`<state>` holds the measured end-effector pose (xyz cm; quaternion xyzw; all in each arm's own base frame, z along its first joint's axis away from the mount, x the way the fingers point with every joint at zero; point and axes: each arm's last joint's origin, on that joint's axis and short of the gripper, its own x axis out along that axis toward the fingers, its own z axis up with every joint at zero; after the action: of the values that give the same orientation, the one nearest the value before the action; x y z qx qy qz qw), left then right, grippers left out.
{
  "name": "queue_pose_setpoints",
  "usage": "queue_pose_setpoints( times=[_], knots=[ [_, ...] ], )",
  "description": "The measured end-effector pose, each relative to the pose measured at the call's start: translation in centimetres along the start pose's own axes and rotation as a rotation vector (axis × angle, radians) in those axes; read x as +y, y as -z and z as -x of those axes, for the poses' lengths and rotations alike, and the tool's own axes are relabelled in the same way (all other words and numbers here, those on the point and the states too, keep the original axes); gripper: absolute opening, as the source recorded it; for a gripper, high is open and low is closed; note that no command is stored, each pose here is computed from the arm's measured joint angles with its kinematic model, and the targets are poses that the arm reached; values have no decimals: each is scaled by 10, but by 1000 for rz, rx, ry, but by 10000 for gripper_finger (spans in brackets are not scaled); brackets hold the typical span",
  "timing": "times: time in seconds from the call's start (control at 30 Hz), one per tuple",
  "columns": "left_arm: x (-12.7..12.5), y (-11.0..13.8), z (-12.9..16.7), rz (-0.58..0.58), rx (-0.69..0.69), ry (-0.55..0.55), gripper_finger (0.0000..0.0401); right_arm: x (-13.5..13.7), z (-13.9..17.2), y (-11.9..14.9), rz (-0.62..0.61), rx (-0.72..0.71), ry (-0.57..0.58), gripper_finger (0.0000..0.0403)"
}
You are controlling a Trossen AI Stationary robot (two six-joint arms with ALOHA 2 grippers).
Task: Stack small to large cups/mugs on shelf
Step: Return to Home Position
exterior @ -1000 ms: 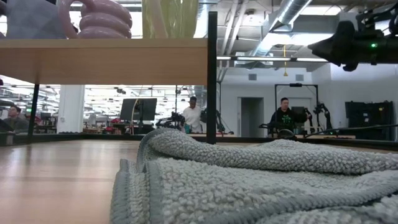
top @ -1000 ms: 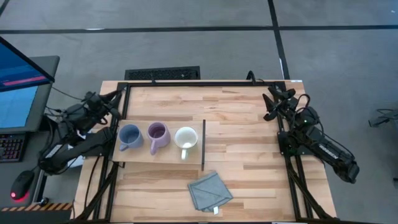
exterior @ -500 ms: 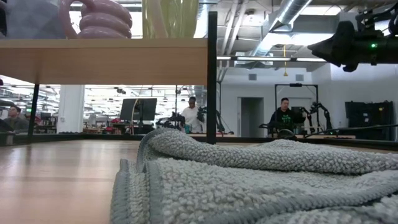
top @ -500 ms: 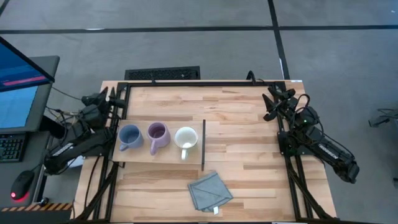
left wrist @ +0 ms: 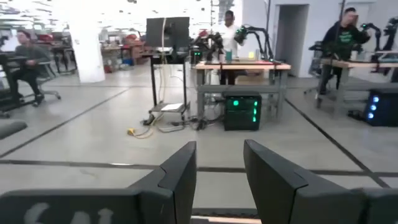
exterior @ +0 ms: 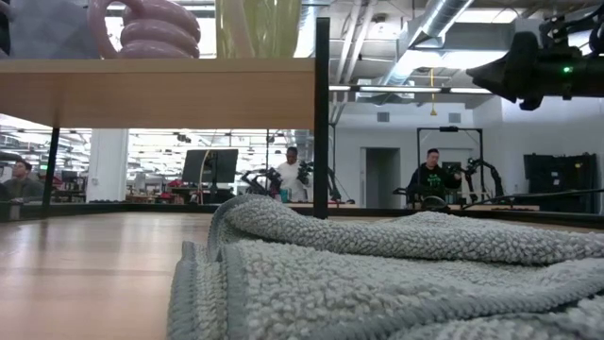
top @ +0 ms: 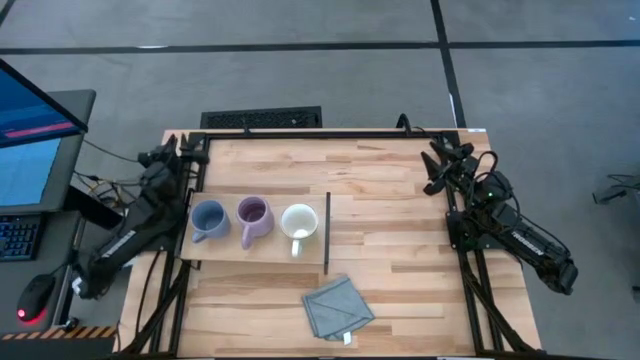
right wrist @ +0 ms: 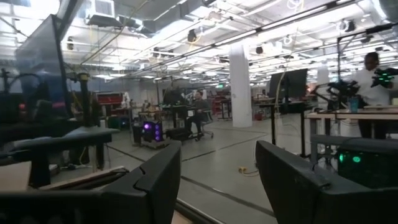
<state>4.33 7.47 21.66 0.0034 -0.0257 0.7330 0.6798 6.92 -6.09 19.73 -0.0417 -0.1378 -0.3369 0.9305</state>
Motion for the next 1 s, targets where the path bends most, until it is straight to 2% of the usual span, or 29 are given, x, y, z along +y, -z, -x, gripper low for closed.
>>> queue_pose_setpoints(
  times=[0.17,0.33,0.47,0.6,0.77,0.93,1.0],
  knots=[
    [8,0,-15,-22,3,-9,124,1,0,0,0,3,-21,230],
    [18,8,-29,-45,79,-9,124,1,0,0,0,4,-21,230],
    [24,6,-34,-3,71,28,124,1,0,0,0,4,-21,230],
    [29,7,-30,23,73,-2,124,1,0,1,0,6,-21,230],
    [28,10,-20,24,107,131,124,0,0,3,0,30,-20,230],
    [31,9,-8,65,69,119,124,0,0,3,7,35,-20,230],
    [31,9,-8,63,96,121,124,0,0,4,7,39,-20,230]
  ],
)
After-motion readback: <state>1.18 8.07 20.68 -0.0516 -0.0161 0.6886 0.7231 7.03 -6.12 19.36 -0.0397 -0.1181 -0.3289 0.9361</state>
